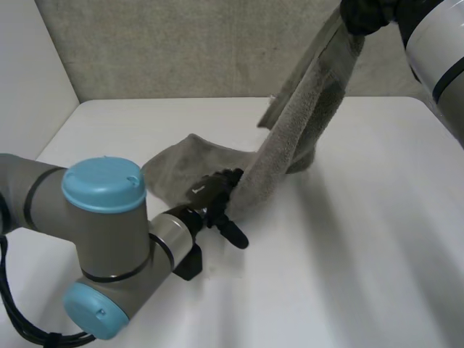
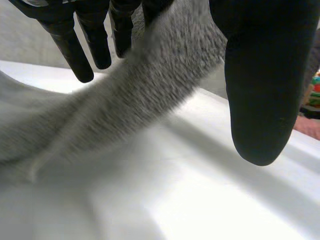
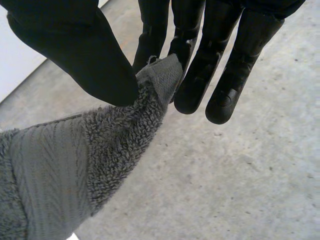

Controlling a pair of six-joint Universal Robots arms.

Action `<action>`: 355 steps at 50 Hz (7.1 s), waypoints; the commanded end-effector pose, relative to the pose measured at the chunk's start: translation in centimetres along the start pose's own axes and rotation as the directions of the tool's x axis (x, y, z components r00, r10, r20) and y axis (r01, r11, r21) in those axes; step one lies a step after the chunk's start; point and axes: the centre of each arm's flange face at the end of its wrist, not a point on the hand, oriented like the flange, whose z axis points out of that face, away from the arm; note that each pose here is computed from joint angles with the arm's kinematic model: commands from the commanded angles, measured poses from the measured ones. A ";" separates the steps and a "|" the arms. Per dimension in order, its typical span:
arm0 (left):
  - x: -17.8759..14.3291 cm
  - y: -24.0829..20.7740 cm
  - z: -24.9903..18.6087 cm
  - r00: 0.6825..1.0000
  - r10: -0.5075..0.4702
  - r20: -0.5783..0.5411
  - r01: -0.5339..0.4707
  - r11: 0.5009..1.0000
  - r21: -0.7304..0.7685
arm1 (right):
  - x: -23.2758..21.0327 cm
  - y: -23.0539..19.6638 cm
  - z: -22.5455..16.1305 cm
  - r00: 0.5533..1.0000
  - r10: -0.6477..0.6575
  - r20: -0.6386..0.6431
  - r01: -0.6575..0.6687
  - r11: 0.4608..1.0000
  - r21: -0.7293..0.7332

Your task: Fold the towel.

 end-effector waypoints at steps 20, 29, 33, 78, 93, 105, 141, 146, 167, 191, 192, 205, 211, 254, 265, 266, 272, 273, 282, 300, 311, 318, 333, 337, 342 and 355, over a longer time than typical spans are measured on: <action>-3.7 -9.5 -1.4 0.946 0.088 0.311 -0.181 0.941 0.285 | 0.6 3.7 -0.9 0.997 -0.058 0.058 0.068 0.977 -0.204; -1.4 -11.2 -5.0 0.890 0.393 0.230 -0.441 0.869 0.223 | -3.4 10.7 -3.1 0.951 -0.044 0.305 0.174 0.894 -0.414; -1.7 -9.8 -5.7 0.892 0.393 0.224 -0.433 0.885 0.169 | -5.4 11.7 -4.5 0.934 0.011 0.358 0.160 0.882 -0.443; -3.1 -1.2 -5.5 0.866 0.448 0.221 -0.437 0.894 -0.099 | -16.5 18.9 -4.2 0.752 0.498 0.433 -0.104 0.737 -0.667; 4.0 -25.2 -1.8 0.688 0.466 0.557 -0.706 0.253 0.661 | -6.3 2.6 7.6 0.988 -0.126 -0.086 0.146 0.946 0.290; 2.9 -25.2 -2.3 0.652 0.519 0.553 -0.723 0.205 0.659 | -5.0 1.5 5.5 0.986 -0.142 -0.091 0.163 0.942 0.293; -7.5 -1.6 -2.0 0.655 0.739 0.156 -0.753 0.657 0.046 | -10.1 19.1 -6.4 0.928 0.240 0.284 -0.050 0.837 -0.545; -7.4 -1.3 -2.3 0.729 0.654 0.202 -0.673 0.739 0.036 | -9.1 18.8 -6.2 0.907 0.349 0.234 -0.171 0.814 -0.555; -10.3 -1.0 -0.6 0.743 0.542 0.392 -0.579 0.815 -0.028 | -7.5 18.5 -5.8 0.902 0.399 0.167 -0.249 0.795 -0.553; -9.7 -0.4 -4.4 0.941 0.110 0.321 -0.083 0.992 -0.095 | -3.9 20.7 -4.1 0.910 0.415 0.017 -0.341 0.770 -0.539; -9.7 -0.2 -4.4 0.942 0.112 0.317 -0.085 0.992 -0.096 | -4.0 20.9 -4.1 0.909 0.416 0.016 -0.341 0.767 -0.543; -10.4 -0.4 -1.8 0.947 0.139 0.290 -0.144 0.990 -0.003 | -4.5 21.2 -4.4 0.908 0.418 0.026 -0.333 0.759 -0.559; -10.3 -0.8 -0.6 0.950 0.146 0.278 -0.158 0.987 0.020 | -4.7 21.3 -4.6 0.908 0.417 0.035 -0.327 0.758 -0.564; 0.3 -19.3 -8.3 0.805 0.418 0.421 -0.590 0.637 0.497 | 2.0 5.9 0.0 0.995 -0.015 0.102 0.033 0.984 -0.175; 2.0 -21.4 -10.1 0.697 0.589 0.408 -0.713 0.626 0.315 | 2.9 2.3 -1.1 0.973 -0.136 0.189 0.182 0.951 -0.250; 1.0 -20.2 -9.2 0.667 0.632 0.393 -0.735 0.645 0.210 | 2.4 3.5 -1.2 0.960 -0.154 0.233 0.221 0.929 -0.297; -3.0 -14.7 -5.5 0.624 0.730 0.279 -0.730 0.672 -0.123 | 0.0 9.9 -1.9 0.895 -0.127 0.427 0.343 0.808 -0.478; -3.0 -14.7 -5.5 0.624 0.730 0.278 -0.730 0.672 -0.124 | 0.0 9.9 -1.9 0.895 -0.127 0.428 0.343 0.808 -0.479; -5.9 -12.8 1.0 0.621 0.732 0.279 -0.739 0.666 -0.104 | -2.7 15.4 1.1 0.891 -0.165 0.423 0.378 0.784 -0.493; 0.3 -30.4 -4.0 0.725 0.407 0.556 -0.678 0.277 0.681 | 2.9 3.4 7.7 0.914 -0.321 -0.247 0.360 0.924 0.130; -3.1 -20.7 -3.6 0.716 0.497 0.490 -0.697 0.542 0.469 | -0.7 12.2 3.3 0.990 -0.141 0.011 0.140 0.964 -0.224; -2.6 -18.7 -6.6 0.708 0.508 0.490 -0.704 0.556 0.441 | -2.7 15.1 0.6 0.970 0.232 0.065 -0.187 0.896 -0.402; 0.8 -23.2 -8.7 0.578 0.550 0.603 -0.815 0.343 0.468 | -8.6 16.8 -4.5 0.732 0.668 0.130 -0.406 0.582 -0.705; 2.7 -24.3 -8.7 0.593 0.547 0.591 -0.799 0.311 0.514 | -10.5 16.5 -6.0 0.689 0.714 0.121 -0.415 0.526 -0.742; 4.1 -24.0 -8.7 0.604 0.561 0.566 -0.787 0.309 0.534 | -11.9 16.1 -7.3 0.643 0.760 0.098 -0.432 0.465 -0.772; 6.9 -22.0 -9.5 0.631 0.592 0.502 -0.758 0.331 0.562 | -14.9 16.3 -5.2 0.556 0.824 0.106 -0.528 0.449 -0.721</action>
